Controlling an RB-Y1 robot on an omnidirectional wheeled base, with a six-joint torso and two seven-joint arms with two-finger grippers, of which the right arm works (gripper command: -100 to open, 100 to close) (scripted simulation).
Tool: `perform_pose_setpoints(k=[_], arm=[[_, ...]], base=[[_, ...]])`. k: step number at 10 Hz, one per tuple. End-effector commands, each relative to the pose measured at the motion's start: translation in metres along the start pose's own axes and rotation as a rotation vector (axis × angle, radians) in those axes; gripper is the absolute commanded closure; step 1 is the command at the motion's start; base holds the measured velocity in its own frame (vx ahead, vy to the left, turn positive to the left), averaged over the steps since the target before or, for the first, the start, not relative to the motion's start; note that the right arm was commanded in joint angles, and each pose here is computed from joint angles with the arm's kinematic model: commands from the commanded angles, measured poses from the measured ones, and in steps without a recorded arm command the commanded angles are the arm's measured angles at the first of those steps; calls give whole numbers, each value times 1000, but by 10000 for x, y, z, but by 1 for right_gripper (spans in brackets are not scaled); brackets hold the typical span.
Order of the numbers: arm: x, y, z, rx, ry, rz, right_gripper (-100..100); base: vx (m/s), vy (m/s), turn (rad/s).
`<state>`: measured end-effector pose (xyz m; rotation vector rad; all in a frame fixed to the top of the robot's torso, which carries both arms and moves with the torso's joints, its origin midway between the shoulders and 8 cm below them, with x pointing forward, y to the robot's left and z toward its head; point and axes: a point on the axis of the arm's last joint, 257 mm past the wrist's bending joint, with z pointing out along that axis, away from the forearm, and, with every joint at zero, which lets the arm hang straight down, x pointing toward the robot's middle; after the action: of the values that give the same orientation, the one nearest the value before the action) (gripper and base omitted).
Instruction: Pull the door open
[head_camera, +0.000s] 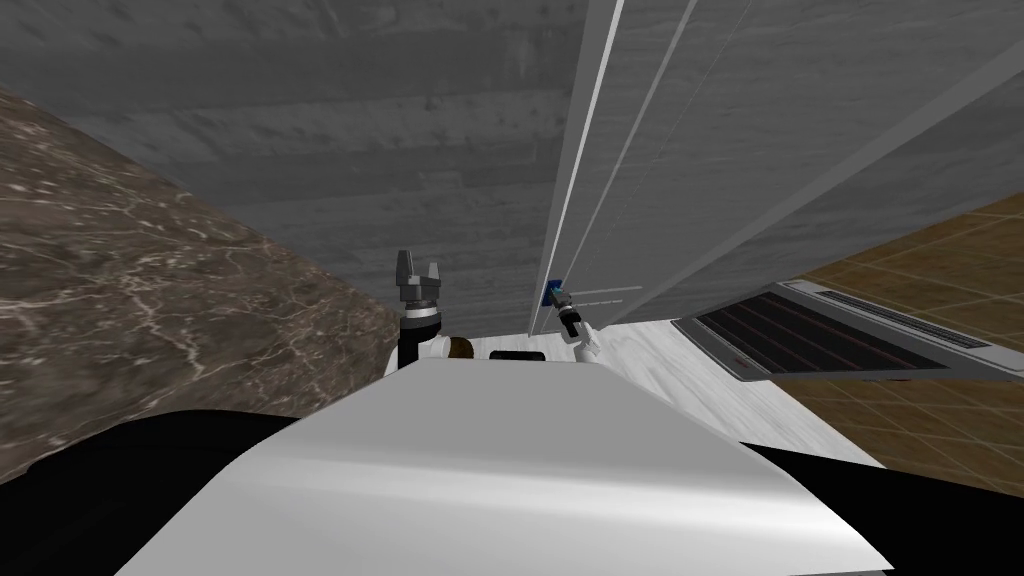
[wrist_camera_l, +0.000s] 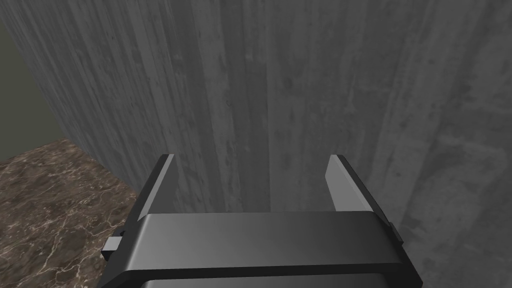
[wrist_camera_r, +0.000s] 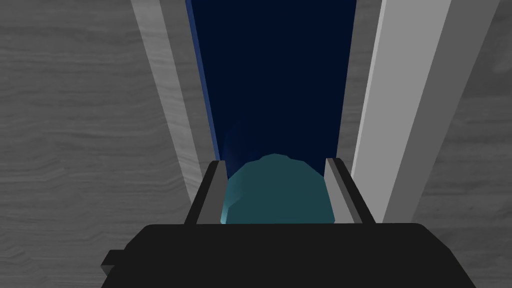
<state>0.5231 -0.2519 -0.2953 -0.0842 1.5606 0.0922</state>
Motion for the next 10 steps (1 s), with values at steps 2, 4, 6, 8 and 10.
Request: perform_pose_setpoints(k=[2, 4, 6, 8, 10], arm=[[0, -126, -11, 37, -1, 48, 100], [7, -262, -27, 77, -2, 103, 100], [12, -348, -39, 102, -3, 141, 100], [21, -443, -55, 131, -4, 184, 100], [34, -535, -72, 159, -5, 227, 100]], base=[[-16, -2, 50], [-25, 1, 56], [-28, 3, 48], [-25, 4, 37], [-24, 1, 47]])
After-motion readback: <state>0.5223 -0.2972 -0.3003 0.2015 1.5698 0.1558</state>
